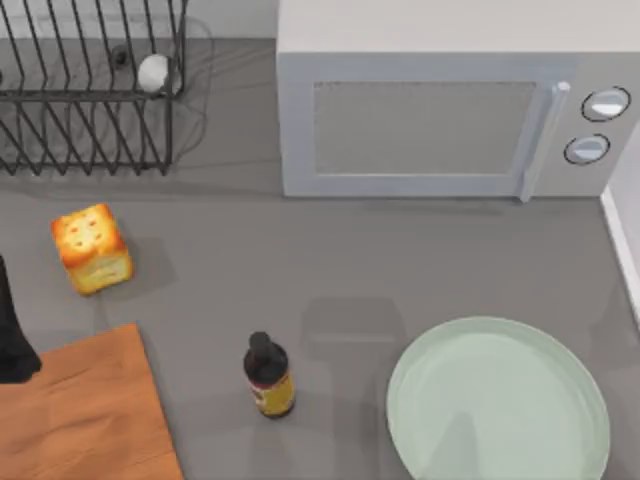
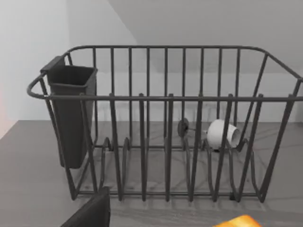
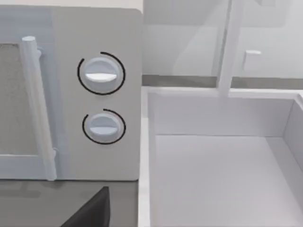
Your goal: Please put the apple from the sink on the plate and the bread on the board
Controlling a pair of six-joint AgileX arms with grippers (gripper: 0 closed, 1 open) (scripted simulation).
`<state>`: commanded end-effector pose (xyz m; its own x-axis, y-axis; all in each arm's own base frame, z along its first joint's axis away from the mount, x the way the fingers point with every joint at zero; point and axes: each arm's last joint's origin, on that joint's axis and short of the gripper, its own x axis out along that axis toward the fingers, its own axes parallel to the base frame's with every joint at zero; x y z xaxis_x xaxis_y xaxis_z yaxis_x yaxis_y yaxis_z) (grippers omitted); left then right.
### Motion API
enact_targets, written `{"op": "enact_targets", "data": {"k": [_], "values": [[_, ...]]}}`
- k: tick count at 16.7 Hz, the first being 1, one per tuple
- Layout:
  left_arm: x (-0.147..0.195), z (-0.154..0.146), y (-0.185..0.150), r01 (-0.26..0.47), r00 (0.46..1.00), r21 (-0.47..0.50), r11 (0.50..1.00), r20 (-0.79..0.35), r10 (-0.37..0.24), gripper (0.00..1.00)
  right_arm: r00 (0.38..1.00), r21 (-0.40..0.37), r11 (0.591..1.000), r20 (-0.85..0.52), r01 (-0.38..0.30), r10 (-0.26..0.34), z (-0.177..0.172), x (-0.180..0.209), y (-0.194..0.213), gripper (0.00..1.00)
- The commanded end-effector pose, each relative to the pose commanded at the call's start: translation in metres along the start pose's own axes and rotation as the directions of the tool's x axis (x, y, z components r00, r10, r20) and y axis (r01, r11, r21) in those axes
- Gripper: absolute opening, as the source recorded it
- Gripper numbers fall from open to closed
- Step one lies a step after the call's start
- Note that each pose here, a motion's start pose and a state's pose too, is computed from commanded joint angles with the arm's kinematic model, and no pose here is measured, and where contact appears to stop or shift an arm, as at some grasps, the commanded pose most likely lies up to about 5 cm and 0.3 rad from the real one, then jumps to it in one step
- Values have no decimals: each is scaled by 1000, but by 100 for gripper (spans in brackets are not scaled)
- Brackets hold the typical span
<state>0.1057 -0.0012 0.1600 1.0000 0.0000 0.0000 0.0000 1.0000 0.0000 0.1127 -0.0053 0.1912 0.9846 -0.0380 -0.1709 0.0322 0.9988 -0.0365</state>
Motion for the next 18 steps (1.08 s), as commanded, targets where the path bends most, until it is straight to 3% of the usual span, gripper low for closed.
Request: {"op": "enact_targets", "data": {"k": [3,6,11,18], "values": [[0,0,0,0,1000,0,1000,0,0,100,978,-28,999,-206,21,-27,26,16,-6,100],[0,0,0,0,1000,0,1000,0,0,100,889,-50,998,-455,26,-46,47,51,-14,100],[0,0,0,0,1000,0,1000,0,0,100,630,-52,999,-775,7,-45,56,127,-37,100],[0,0,0,0,1000,0,1000,0,0,100,265,8,1000,-964,-23,14,20,214,-71,100]]}}
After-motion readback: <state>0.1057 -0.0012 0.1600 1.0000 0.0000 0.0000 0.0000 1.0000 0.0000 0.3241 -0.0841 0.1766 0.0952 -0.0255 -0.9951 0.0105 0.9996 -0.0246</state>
